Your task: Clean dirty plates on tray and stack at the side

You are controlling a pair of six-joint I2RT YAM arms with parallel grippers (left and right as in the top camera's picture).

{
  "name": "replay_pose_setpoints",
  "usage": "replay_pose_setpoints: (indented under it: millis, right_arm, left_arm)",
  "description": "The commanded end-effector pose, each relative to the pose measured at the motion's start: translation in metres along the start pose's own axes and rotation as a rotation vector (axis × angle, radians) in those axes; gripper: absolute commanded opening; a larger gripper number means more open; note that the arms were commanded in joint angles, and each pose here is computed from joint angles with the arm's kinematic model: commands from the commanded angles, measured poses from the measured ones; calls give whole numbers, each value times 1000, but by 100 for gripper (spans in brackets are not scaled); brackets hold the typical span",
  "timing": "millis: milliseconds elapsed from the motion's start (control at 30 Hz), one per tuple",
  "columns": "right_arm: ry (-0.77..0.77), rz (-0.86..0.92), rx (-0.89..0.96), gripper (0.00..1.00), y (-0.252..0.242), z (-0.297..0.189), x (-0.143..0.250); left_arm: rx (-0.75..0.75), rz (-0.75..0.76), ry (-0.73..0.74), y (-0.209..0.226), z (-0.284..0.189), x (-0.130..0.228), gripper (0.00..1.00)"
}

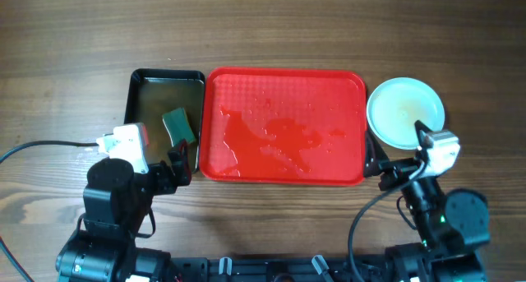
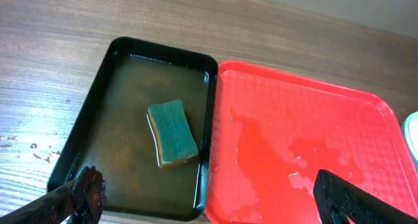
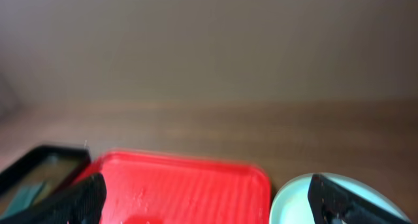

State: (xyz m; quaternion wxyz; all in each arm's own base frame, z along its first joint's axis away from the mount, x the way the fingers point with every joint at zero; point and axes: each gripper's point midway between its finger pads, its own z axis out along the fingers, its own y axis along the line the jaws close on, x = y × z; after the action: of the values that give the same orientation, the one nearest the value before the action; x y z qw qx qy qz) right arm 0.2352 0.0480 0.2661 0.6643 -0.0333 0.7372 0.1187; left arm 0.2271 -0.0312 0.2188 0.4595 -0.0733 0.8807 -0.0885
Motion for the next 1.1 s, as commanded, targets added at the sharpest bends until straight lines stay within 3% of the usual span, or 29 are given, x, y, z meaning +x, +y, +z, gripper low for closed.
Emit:
replay_pose_setpoints:
  millis: [0,400,533,633,1067]
  right_arm:
    - [-121,-29,6,100,-4,-10,-9]
    - [-509,-120,73,99,-26,-18,-12]
    - [-389,-231,102,99,-31,-5,16]
    - [-106,-177,66,100,-35,12,83]
    - [-104,-155,61,100,-34,12,84]
  left_arm:
    - [-11,9,-3,2,1,0,100]
    - [-11,9,-3,2,1,0,100]
    - [-11,9,-3,2,1,0,100]
    - [-11,9,-3,2,1,0,100]
    - [-11,9,-3,2,1,0,100]
